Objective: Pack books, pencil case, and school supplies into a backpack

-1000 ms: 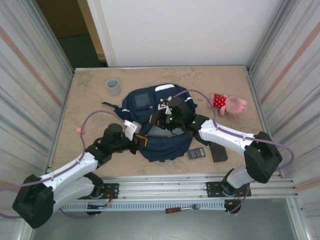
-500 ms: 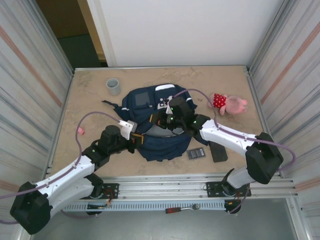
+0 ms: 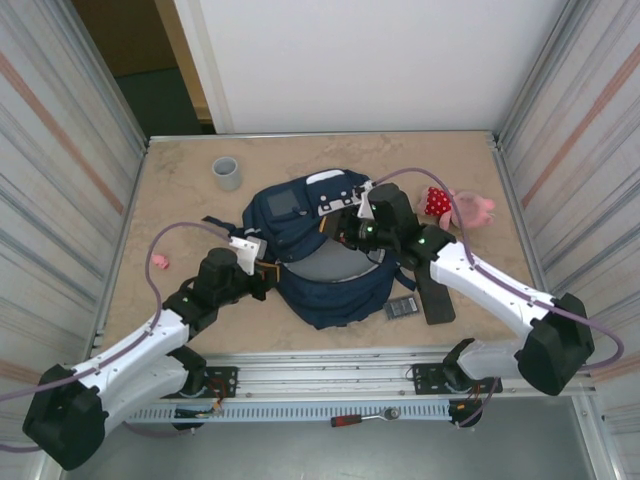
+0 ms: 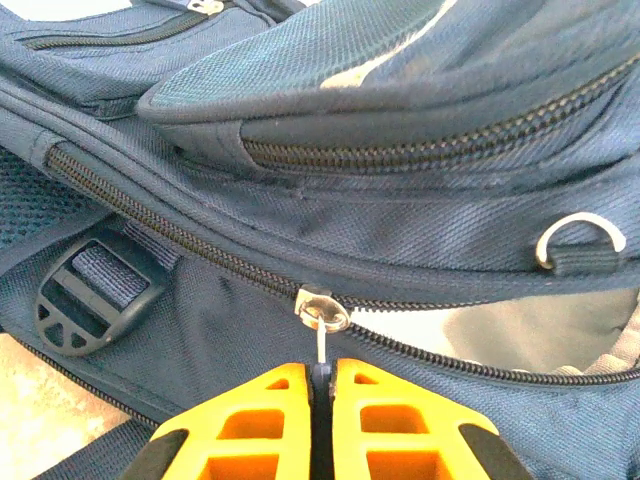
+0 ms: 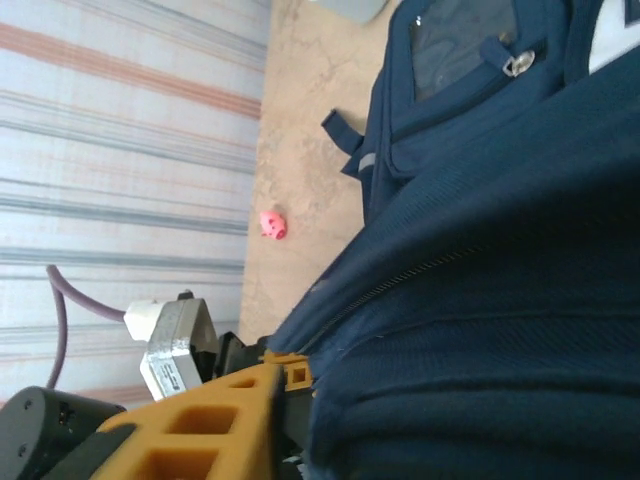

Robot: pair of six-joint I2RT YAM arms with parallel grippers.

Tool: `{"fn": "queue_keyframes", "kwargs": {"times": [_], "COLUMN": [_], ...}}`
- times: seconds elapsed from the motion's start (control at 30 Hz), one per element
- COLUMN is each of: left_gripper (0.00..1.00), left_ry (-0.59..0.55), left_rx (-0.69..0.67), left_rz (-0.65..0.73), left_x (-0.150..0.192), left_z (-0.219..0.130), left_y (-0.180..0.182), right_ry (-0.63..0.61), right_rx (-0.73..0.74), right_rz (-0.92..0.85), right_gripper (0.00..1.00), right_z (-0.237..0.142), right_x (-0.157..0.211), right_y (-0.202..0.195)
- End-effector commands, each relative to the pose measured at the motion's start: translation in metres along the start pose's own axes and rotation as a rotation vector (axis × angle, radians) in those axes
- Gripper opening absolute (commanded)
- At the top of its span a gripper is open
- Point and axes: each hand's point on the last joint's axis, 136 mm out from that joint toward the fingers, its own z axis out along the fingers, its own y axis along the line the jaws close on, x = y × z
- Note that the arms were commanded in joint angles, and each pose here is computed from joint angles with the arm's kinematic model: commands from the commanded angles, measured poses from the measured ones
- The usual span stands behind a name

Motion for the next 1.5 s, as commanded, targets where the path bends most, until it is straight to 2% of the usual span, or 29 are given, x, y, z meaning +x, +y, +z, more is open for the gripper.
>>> {"fn": "queue_keyframes", "kwargs": {"times": [0.0,0.07,0.23,0.27,0.33,0.43,0.5,0.7,0.83,0.97,1.13,1.23,1.27,1.3,1.47], "left_gripper": [0.00,0.00,0.00,0.00,0.00,0.00,0.00,0.00,0.00,0.00,0.10,0.29,0.38,0.42,0.52], "left_ry": [-0.010,-0.013,-0.018,-0.017,-0.011,0.010,0.031,0.045,0.040,0.051,0.042,0.032,0.029,0.029,-0.050], "left_rx": [0.054,0.070,0.083,0.083,0.051,-0.095,-0.192,-0.344,-0.393,-0.422,-0.416,-0.396,-0.381,-0.369,-0.402], "left_rz": [0.010,0.014,0.019,0.020,0.013,-0.016,-0.048,-0.196,-0.220,-0.224,-0.225,-0.243,-0.253,-0.269,-0.387], "left_x": [-0.011,-0.013,-0.014,-0.014,-0.012,-0.007,-0.003,-0.001,-0.012,-0.023,-0.039,-0.048,-0.051,-0.052,-0.049], "left_z": [0.000,0.000,-0.001,-0.001,-0.002,-0.003,-0.005,-0.007,-0.002,0.006,0.012,0.009,0.006,0.001,-0.040], "left_y": [-0.010,-0.014,-0.016,-0.016,-0.011,0.015,0.036,0.088,0.111,0.127,0.130,0.123,0.118,0.113,0.102], "right_ry": [-0.084,-0.089,-0.052,-0.045,-0.034,-0.033,-0.035,-0.047,-0.068,-0.073,-0.102,-0.145,-0.161,-0.175,-0.206], "right_rx": [-0.009,0.019,0.078,0.079,0.076,0.049,0.019,-0.095,-0.154,-0.169,-0.145,-0.118,-0.107,-0.092,-0.053], "right_rz": [0.043,0.062,0.067,0.068,0.066,0.037,0.013,-0.063,-0.084,-0.089,-0.075,-0.045,-0.039,-0.034,-0.026], "right_gripper": [0.41,0.48,0.50,0.47,0.29,0.07,0.00,0.00,0.00,0.00,0.00,0.00,0.00,0.00,0.00], "right_z": [0.001,0.010,0.036,0.040,0.044,0.041,0.033,0.003,-0.011,-0.014,-0.008,-0.003,-0.001,0.000,0.005], "right_x": [-0.006,0.004,0.024,0.026,0.026,0.019,0.013,-0.007,-0.012,-0.011,-0.011,-0.015,-0.016,-0.018,-0.019], "right_y": [-0.008,-0.018,-0.033,-0.034,-0.033,-0.021,-0.009,0.044,0.067,0.073,0.067,0.056,0.052,0.048,0.036]}}
